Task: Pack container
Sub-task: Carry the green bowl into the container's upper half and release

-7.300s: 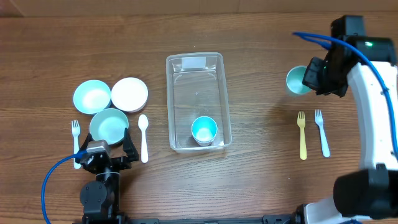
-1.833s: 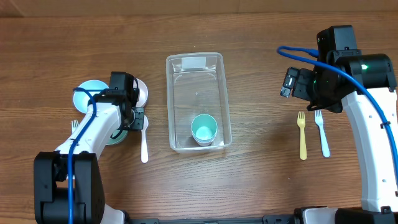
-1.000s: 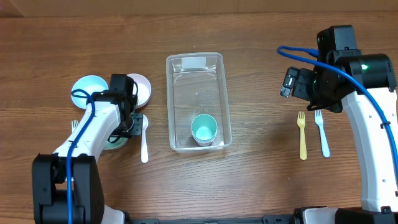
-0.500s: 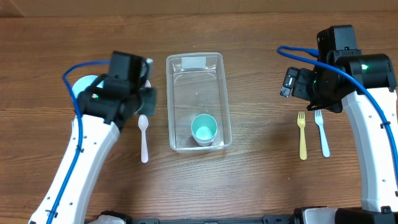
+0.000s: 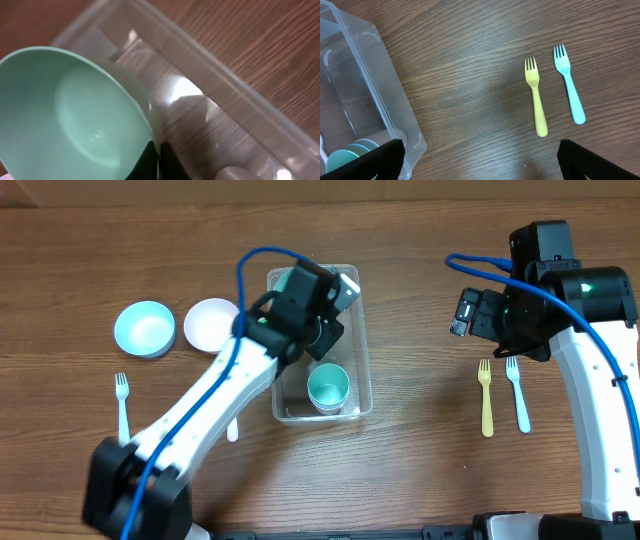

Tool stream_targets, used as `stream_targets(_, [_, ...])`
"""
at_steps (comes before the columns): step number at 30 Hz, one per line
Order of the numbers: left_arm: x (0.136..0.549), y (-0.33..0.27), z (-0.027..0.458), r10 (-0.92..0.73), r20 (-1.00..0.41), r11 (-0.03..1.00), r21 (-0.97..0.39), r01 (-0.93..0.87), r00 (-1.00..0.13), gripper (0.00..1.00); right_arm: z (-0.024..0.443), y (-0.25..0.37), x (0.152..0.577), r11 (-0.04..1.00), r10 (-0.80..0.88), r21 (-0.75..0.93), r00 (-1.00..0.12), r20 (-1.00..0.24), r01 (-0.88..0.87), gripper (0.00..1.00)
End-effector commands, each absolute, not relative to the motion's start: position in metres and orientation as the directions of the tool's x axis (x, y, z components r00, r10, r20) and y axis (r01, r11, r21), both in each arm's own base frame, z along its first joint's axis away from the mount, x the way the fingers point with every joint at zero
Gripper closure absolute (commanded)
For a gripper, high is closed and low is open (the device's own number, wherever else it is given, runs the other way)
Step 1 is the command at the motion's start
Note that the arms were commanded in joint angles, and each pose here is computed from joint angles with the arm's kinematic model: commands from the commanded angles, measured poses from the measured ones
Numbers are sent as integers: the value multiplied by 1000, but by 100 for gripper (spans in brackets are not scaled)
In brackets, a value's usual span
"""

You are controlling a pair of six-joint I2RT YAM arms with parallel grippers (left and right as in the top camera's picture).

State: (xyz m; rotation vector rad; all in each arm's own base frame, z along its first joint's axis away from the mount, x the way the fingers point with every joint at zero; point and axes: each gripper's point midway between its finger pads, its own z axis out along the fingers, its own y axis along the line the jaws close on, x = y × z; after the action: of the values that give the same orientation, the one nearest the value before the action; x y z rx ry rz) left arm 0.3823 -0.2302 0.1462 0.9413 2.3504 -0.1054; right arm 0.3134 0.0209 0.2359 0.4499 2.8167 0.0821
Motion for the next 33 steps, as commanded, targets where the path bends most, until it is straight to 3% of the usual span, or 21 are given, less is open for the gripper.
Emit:
stream_targets(1, [390, -232, 134, 649, -532, 718, 192, 669, -544, 96, 250, 19, 316, 949, 315, 112, -895, -317, 294, 0])
stream_targets(21, [391, -235, 131, 657, -530, 708, 188, 681, -537, 92, 250, 19, 316, 949, 315, 112, -895, -317, 294, 0])
stream_targets(27, [417, -203, 204, 455, -598, 884, 214, 416, -660, 89, 250, 19, 316, 949, 315, 112, -895, -317, 294, 0])
stream_targets(29, [420, -172, 239, 307, -620, 952, 182, 248, -723, 63, 250, 19, 316, 949, 315, 112, -895, -317, 294, 0])
stream_targets(31, [418, -145, 254, 188, -612, 982, 130, 137, -768, 62, 250, 19, 316, 949, 315, 112, -895, -317, 294, 0])
stream_targets(32, [415, -129, 256, 130, -594, 991, 100, 87, -794, 40, 250, 19, 316, 949, 315, 112, -895, -317, 294, 0])
stream_targets(33, [413, -116, 255, 82, -571, 996, 67, 53, -817, 0, 250, 19, 316, 949, 315, 112, -895, -317, 294, 0])
